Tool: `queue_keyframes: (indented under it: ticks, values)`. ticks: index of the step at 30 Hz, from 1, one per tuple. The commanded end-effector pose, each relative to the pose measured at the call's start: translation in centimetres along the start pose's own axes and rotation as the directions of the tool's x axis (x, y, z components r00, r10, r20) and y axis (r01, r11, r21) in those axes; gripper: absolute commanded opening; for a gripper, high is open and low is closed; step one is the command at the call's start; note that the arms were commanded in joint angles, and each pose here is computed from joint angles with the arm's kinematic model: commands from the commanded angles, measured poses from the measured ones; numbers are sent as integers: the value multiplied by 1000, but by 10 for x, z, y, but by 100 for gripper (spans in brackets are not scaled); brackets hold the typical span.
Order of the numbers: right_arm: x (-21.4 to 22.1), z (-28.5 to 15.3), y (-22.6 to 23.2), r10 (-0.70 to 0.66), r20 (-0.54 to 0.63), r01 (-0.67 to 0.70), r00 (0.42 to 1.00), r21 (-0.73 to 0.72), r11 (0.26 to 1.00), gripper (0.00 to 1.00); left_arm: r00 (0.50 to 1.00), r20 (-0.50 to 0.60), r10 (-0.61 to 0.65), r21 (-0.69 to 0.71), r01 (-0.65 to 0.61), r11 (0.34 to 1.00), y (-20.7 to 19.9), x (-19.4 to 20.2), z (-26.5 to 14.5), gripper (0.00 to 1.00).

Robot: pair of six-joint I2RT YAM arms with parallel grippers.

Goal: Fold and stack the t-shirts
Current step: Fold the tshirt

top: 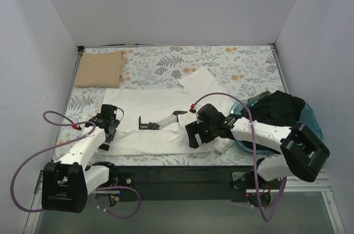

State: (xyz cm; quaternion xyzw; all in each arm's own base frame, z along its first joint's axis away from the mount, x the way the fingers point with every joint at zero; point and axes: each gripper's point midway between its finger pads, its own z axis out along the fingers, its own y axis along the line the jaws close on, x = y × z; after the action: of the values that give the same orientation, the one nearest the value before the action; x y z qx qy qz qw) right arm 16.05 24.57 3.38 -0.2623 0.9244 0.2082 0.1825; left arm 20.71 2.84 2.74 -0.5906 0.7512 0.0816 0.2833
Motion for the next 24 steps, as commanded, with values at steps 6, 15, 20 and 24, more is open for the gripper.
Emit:
queue_keyframes:
  ticks: [6,15,20,24]
  values:
    - [12,-27,15,50,32,-49,998,-39,998,98,983,101,-152,-110,163,981,26,-20,7,91]
    - [60,-39,0,156,-3,-156,988,-18,988,98,981,119,-152,-109,165,980,24,-30,7,91]
    - [86,-40,-24,268,-27,-264,963,98,959,98,985,95,-146,-100,156,983,22,-25,11,92]
    - [95,-59,-54,315,2,-303,949,280,911,98,986,97,-139,-108,150,983,20,-27,13,92]
